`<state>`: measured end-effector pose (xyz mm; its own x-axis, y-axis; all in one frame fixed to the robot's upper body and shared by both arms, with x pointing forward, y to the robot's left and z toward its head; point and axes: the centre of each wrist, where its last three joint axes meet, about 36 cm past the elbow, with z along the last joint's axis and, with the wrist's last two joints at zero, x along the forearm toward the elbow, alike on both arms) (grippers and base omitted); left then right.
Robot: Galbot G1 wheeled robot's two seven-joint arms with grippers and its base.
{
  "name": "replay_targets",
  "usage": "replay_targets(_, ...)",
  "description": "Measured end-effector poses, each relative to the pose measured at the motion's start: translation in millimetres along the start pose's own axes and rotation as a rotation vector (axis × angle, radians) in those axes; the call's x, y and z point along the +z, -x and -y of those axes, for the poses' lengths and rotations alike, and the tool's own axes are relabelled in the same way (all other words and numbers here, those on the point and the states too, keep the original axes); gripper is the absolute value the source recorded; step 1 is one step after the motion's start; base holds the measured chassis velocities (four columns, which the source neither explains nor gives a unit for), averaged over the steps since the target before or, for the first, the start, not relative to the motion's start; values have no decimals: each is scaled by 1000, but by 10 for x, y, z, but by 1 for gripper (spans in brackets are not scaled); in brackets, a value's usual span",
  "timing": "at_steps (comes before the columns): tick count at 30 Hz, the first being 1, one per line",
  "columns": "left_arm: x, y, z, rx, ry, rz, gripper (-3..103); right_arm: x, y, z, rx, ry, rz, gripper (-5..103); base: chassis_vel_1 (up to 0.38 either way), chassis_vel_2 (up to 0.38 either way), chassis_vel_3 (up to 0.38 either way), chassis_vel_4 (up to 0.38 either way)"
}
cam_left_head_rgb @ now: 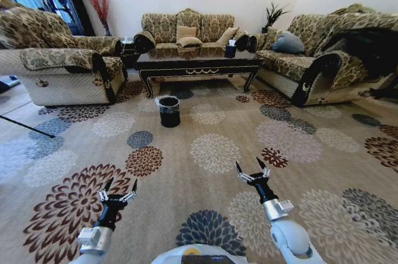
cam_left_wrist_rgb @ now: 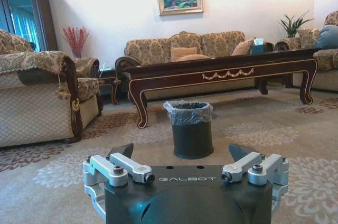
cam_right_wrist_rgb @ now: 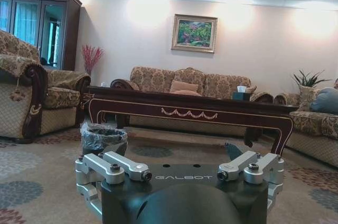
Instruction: Move to the front of the table and pick up the trash from the floor, then place it into the trash bin.
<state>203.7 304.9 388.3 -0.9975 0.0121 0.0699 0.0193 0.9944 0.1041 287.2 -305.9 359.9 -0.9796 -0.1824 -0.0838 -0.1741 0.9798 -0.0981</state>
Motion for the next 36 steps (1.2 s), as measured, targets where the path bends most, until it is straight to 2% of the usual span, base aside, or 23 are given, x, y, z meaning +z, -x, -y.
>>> replay_targets(36,0,0,0,0,0,0,100,0,0,0,0,0,0,100,0,0,0,0)
